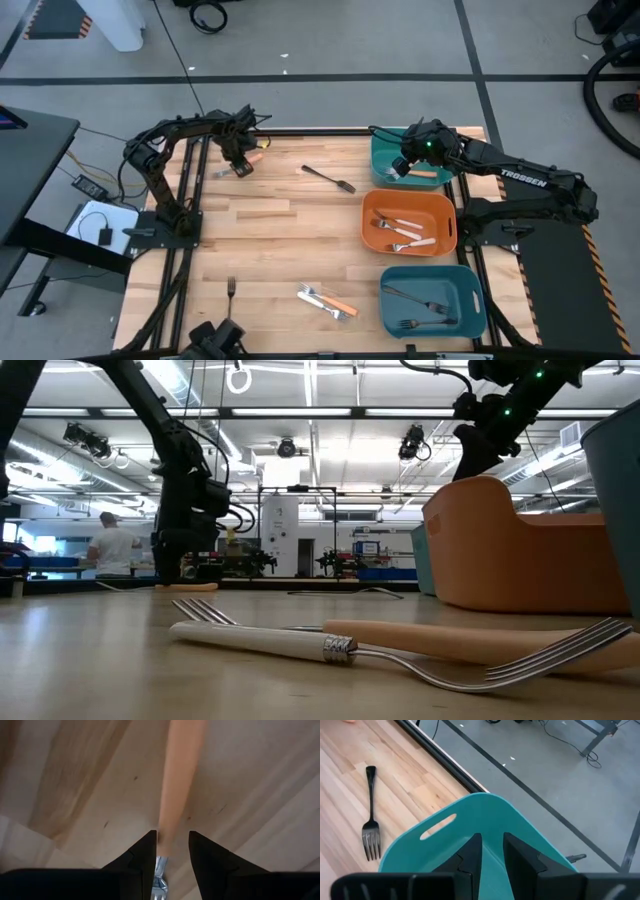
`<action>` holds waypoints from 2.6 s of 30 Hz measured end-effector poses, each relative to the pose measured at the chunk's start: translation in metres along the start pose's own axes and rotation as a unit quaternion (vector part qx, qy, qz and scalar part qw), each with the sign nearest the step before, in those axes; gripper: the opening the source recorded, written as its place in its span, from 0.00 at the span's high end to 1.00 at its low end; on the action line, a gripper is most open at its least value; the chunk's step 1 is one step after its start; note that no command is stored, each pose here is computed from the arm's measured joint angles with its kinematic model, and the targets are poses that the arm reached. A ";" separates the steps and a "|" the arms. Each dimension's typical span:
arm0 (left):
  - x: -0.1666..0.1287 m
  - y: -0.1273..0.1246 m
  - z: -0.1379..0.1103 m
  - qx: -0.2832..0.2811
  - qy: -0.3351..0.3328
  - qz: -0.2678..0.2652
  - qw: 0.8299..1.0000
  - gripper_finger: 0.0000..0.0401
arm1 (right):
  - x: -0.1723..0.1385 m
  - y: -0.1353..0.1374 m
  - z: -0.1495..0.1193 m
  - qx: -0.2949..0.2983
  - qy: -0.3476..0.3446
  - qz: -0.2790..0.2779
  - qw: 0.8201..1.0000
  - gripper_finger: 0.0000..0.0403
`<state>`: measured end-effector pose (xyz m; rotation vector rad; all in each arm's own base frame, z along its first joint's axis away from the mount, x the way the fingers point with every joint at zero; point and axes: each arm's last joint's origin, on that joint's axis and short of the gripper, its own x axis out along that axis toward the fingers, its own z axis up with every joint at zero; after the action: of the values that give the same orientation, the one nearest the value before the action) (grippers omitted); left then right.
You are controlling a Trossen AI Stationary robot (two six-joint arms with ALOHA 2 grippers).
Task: Sort silverware by color (type)
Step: Put the orange fork into the green bin
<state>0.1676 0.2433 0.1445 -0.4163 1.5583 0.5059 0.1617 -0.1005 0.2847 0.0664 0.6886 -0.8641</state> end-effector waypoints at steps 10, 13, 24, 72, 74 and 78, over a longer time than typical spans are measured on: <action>0.007 -0.010 0.000 0.001 0.031 -0.019 0.999 0.79 | 0.000 0.000 0.003 0.009 -0.017 0.001 1.000 0.79; 0.013 -0.022 -0.001 0.016 0.074 -0.042 0.996 0.85 | 0.000 0.000 0.005 0.012 -0.024 0.001 1.000 0.79; 0.020 -0.042 0.006 0.038 0.090 -0.028 0.995 0.89 | 0.000 0.001 0.005 0.012 -0.026 0.011 1.000 0.79; -0.163 -0.227 0.051 -0.026 -0.646 -0.230 0.727 0.89 | 0.005 0.067 0.068 0.117 -0.294 0.359 0.878 0.67; -0.163 -0.227 0.051 -0.026 -0.647 -0.230 0.727 0.89 | 0.009 0.071 0.068 0.114 -0.295 0.361 0.877 0.67; -0.163 -0.226 0.051 -0.024 -0.649 -0.225 0.727 0.89 | 0.020 0.081 0.066 0.112 -0.282 0.366 0.879 0.67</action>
<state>0.3434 0.0766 0.2917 -0.3233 0.0479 0.3013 0.2639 -0.0816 0.3076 0.2545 -0.0203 -0.1902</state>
